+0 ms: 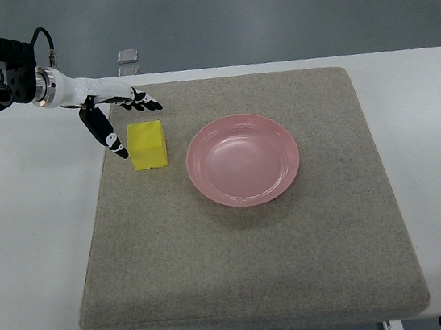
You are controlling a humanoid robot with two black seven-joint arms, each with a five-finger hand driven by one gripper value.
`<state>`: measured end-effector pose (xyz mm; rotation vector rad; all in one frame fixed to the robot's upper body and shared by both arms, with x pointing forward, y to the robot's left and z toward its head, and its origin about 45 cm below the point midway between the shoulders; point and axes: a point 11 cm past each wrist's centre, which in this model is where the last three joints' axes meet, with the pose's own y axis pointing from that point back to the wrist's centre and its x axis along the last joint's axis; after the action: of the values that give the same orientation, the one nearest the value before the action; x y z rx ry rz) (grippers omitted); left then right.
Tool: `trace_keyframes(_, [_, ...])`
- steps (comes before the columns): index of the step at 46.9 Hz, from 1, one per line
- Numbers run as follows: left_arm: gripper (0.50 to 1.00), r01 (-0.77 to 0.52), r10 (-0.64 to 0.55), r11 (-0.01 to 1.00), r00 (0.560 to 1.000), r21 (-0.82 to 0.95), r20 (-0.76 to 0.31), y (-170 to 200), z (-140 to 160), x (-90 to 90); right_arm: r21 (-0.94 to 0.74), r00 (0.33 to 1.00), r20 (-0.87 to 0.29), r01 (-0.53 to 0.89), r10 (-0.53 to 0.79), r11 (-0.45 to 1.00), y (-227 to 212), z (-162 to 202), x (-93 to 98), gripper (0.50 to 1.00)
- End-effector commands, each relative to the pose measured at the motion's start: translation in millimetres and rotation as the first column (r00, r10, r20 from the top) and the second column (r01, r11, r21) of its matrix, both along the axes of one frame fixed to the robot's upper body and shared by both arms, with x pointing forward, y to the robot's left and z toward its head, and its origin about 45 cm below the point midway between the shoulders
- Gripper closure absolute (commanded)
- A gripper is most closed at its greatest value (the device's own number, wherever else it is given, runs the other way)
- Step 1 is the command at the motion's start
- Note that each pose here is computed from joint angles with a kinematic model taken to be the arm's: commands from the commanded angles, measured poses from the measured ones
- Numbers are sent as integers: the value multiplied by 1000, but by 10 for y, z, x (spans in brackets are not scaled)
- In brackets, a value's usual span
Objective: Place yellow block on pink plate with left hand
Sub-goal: 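Swing the left hand over the yellow cube, fingers pointing down, then close the left hand fingers around the yellow cube and lift it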
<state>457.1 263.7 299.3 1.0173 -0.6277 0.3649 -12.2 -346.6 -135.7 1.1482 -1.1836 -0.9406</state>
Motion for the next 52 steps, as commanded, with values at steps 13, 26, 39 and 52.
trace_keyframes(13, [519,1,-1,1000,1000,-22,-16,-83,-179,-35,1,1000,0,0,0,1000,4,-1,0,576])
trace_keyframes(26, [514,2,-2,1000,1000,-23,-6,-96,-225,-31,0,1000,0,0,0,1000,-1,0,0,576])
trace_keyframes(39, [542,4,-4,1000,1000,-21,-16,-131,-310,-35,1,1000,0,0,0,1000,4,-1,0,576])
trace_keyframes(52, [621,-7,7,1000,1000,-20,14,-104,-335,-18,0,1000,0,0,0,1000,-1,0,0,576])
